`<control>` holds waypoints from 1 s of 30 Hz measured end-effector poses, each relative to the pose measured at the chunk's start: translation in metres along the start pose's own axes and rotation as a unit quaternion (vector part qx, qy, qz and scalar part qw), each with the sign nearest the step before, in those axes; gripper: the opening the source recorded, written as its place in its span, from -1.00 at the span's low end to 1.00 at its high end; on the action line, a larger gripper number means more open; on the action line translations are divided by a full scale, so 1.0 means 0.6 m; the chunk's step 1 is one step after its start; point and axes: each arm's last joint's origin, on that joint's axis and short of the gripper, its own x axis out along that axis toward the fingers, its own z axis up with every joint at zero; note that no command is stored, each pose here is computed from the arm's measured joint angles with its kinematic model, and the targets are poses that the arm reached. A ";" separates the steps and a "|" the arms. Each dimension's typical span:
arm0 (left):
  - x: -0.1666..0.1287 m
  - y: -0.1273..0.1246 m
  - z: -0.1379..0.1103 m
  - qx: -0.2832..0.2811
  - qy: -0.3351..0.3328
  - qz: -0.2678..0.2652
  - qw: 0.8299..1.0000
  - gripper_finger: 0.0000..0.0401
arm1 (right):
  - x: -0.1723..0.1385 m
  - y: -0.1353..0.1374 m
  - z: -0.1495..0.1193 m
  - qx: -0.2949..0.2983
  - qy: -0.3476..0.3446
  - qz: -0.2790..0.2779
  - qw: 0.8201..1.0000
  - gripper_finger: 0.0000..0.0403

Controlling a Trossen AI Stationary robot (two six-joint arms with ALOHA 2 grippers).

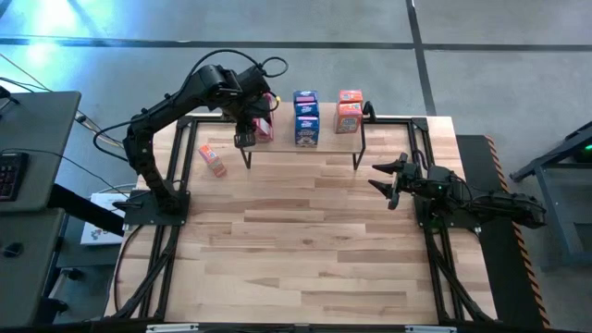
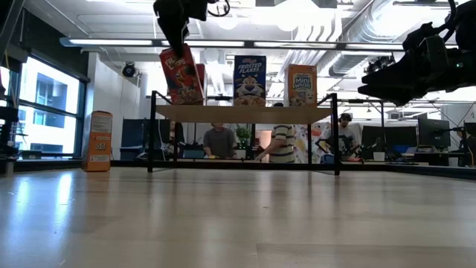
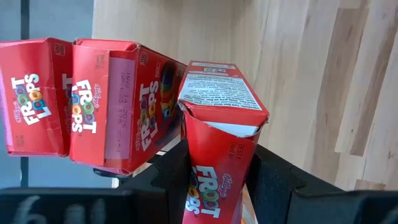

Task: Stack cereal on shelf
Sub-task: Put the red cereal box on the shelf

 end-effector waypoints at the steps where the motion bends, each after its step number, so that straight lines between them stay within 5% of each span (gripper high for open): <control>1: 0.000 0.000 0.000 0.000 -0.001 -0.002 1.000 -0.36 | 0.000 0.000 0.000 0.000 0.000 0.000 1.000 0.23; 30: 0.016 0.001 0.009 0.005 0.005 -0.017 1.000 -0.24 | 0.000 0.000 0.000 0.000 0.000 0.000 1.000 0.23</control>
